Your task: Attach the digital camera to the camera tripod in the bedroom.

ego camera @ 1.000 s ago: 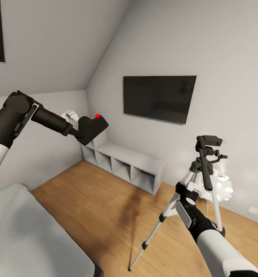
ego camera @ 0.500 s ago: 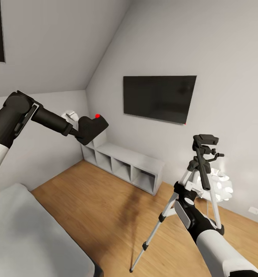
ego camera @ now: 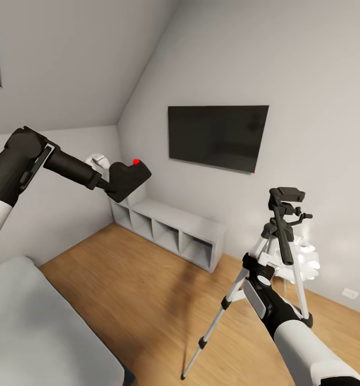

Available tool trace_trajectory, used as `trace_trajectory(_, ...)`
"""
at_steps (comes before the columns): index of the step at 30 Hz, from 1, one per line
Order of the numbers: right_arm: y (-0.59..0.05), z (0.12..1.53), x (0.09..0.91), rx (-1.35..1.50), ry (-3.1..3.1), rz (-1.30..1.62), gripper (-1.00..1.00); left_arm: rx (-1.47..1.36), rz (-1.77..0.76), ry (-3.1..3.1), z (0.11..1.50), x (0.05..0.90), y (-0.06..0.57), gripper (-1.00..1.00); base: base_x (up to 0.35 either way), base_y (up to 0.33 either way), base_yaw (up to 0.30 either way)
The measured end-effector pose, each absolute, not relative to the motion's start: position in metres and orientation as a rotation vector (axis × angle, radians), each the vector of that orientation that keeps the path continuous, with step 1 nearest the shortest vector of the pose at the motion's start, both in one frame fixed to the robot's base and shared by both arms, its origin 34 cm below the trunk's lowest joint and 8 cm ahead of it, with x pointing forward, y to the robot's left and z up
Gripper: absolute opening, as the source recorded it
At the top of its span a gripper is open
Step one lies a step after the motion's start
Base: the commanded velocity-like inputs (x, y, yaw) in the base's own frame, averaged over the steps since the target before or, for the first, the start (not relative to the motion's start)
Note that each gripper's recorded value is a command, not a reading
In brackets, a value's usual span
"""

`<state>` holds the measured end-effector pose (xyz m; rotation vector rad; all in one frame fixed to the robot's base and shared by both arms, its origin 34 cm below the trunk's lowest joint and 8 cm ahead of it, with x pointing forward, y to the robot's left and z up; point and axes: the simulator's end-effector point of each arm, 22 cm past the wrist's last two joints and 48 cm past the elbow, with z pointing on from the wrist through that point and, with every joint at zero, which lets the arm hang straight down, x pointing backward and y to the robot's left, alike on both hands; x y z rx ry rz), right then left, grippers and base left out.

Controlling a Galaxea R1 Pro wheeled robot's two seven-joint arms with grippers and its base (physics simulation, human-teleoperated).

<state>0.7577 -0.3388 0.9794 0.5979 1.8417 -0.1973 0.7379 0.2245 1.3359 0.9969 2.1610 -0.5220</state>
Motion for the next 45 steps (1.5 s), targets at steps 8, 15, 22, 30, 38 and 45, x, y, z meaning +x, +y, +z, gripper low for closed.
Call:
trace_trajectory(8,-0.3383,0.9793,0.7578,0.596,1.842,-0.197,-1.00,0.998,-0.522,2.160,1.3360,0.7378,0.2244,-1.00,0.000,-0.180,0.000)
trace_trajectory(15,-0.3380,0.9791,0.7582,0.594,1.843,-0.197,-1.00,0.998,-0.522,2.161,1.3356,0.7383,0.2244,-1.00,-0.111,-0.154,0.000)
trace_trajectory(22,-0.3378,0.9790,0.7582,0.594,1.843,-0.197,-1.00,1.000,-0.520,2.162,1.3351,0.7380,0.2241,-1.00,-0.262,-0.044,0.000)
trace_trajectory(30,-0.3376,0.9795,0.7580,0.593,1.842,-0.197,-1.00,1.001,-0.518,2.164,1.3346,0.7377,0.2243,-1.00,-0.058,-0.004,0.000)
trace_trajectory(38,-0.3375,0.9796,0.7581,0.593,1.842,-0.197,-1.00,1.000,-0.517,2.166,1.3342,0.7378,0.2250,-1.00,-0.004,0.000,0.000)
trace_trajectory(45,-0.3376,0.9791,0.7582,0.593,1.843,-0.197,-1.00,1.001,-0.517,2.167,1.3338,0.7379,0.2249,-1.00,-0.089,-0.002,0.000)
